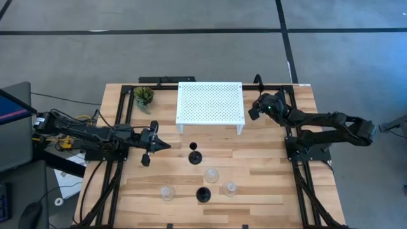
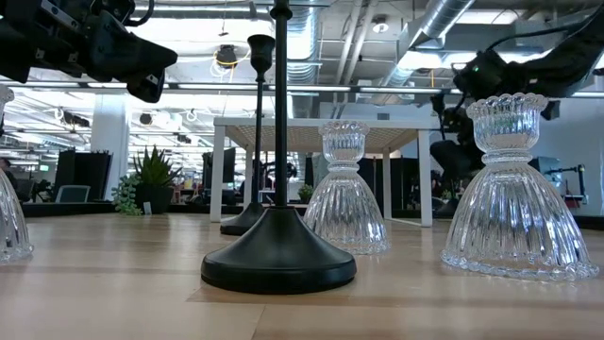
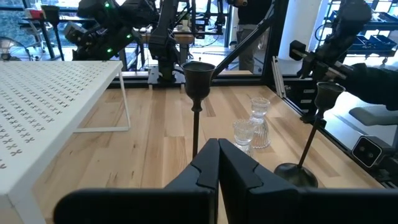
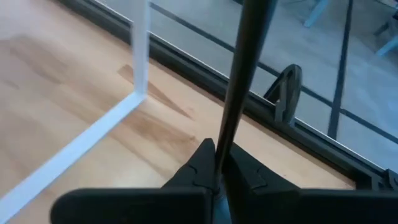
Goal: Pick & Place candle stick holders
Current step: Put the top black candle holder on the shelf
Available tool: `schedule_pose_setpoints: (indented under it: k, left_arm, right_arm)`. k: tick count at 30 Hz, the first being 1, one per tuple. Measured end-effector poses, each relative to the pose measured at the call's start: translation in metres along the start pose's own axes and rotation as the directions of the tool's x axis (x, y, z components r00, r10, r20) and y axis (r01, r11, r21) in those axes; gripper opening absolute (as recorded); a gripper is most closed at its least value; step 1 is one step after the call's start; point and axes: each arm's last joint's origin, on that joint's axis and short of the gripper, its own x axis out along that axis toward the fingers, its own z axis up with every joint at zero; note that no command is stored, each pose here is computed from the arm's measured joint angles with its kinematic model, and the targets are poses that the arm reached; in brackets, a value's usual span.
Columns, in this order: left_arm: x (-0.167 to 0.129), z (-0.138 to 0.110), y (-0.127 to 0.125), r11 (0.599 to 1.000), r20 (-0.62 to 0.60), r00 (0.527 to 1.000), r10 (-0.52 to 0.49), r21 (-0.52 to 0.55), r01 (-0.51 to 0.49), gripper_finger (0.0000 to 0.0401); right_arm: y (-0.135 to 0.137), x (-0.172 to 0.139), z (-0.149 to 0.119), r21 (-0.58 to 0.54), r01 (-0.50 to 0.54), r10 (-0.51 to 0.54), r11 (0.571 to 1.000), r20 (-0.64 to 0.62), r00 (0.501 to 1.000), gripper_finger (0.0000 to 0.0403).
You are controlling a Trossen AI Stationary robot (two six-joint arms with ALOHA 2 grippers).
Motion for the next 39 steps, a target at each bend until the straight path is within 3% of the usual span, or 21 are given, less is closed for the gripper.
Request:
schedule_pose_setpoints:
  k: [8, 14, 21, 25, 29, 35, 39]
  left_arm:
    - [0.000, 0.000, 0.000, 1.000, 0.001, 1.000, 0.000, 0.000, 0.000, 0.0004]
    - [0.000, 0.000, 0.000, 1.000, 0.001, 1.000, 0.001, 0.000, -0.001, 0.0004]
    - [0.000, 0.002, 0.006, 0.975, -0.002, 0.981, 0.192, -0.118, -0.191, 0.0004]
    - [0.002, 0.025, 0.006, 0.974, 0.054, 0.979, 0.197, -0.122, -0.189, 0.0004]
    - [0.006, 0.050, 0.008, 0.976, 0.037, 0.975, 0.217, -0.031, -0.216, 0.0004]
    - [0.021, 0.081, 0.021, 0.936, -0.044, 0.935, 0.351, 0.052, -0.349, 0.0004]
    - [0.037, 0.101, 0.035, 0.938, -0.045, 0.939, 0.341, 0.078, -0.337, 0.0004]
  right_arm:
    - [-0.003, -0.030, 0.009, 0.047, -0.122, 0.119, 0.991, 0.066, 0.991, 0.0003]
    - [-0.010, -0.057, 0.027, 0.034, -0.149, 0.148, 0.988, 0.036, 0.988, 0.0001]
    - [-0.011, -0.090, 0.059, -0.021, -0.217, 0.218, 0.976, 0.046, 0.975, 0.0001]
    - [-0.013, -0.109, 0.078, -0.058, -0.254, 0.257, 0.965, 0.048, 0.965, 0.0001]
    - [-0.013, -0.126, 0.091, -0.093, -0.297, 0.303, 0.950, 0.053, 0.951, 0.0001]
    - [-0.004, -0.138, 0.103, -0.170, -0.448, 0.467, 0.878, 0.100, 0.878, 0.0000]
    - [0.009, -0.131, 0.109, -0.218, -0.508, 0.538, 0.834, 0.110, 0.836, 0.0000]
